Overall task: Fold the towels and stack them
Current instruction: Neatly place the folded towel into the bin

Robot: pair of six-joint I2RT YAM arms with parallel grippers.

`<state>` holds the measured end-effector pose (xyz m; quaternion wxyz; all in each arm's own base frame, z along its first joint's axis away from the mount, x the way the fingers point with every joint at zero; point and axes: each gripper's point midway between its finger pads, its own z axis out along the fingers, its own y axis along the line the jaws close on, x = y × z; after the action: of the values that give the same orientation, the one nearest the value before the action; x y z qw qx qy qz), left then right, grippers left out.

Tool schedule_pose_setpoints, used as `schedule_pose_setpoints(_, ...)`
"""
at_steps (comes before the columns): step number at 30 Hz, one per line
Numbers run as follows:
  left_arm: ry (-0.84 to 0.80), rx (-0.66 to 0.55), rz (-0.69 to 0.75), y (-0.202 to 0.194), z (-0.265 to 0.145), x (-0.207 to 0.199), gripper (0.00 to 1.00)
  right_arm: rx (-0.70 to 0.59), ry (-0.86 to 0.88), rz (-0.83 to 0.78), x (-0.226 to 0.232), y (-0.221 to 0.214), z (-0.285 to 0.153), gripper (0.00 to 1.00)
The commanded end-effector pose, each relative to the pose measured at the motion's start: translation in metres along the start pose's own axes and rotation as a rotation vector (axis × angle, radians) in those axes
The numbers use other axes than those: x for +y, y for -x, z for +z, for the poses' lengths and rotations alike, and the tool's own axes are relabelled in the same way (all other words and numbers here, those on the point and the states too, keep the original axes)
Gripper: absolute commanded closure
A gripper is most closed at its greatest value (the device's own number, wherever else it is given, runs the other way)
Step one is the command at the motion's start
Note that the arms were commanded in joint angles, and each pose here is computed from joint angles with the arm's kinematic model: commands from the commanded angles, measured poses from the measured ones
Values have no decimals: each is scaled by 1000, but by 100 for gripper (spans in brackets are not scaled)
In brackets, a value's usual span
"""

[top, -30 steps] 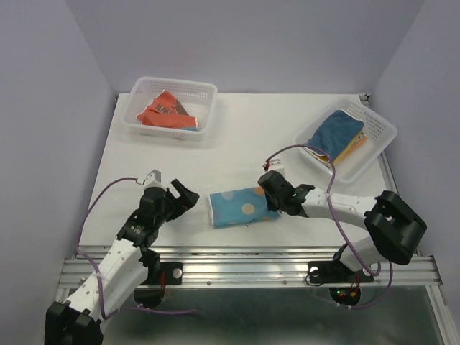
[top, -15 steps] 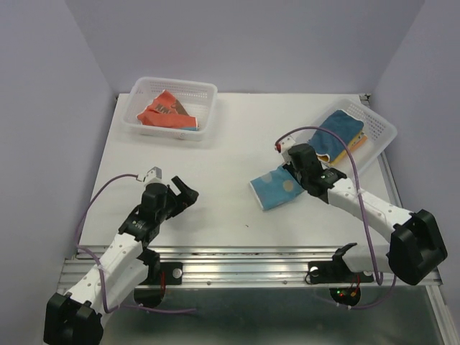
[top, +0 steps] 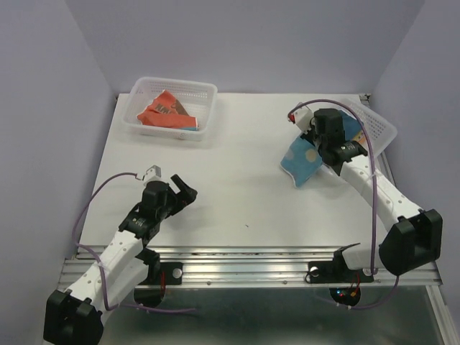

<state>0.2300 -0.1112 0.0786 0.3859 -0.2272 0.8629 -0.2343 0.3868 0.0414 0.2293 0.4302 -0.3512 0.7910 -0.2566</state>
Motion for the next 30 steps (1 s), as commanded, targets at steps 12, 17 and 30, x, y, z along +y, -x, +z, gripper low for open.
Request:
schedule_pose_setpoints(12, 42, -142, -36, 40, -13, -9, 1, 54, -114, -124, -100, 0, 17, 99)
schedule_pose_setpoints(17, 72, -148, -42, 41, -13, -5, 1, 65, -140, -135, -115, -11, 27, 99)
schedule_pose_setpoints(30, 134, -165, -59, 44, -12, 6, 1, 30, -332, -69, -160, -24, 82, 99)
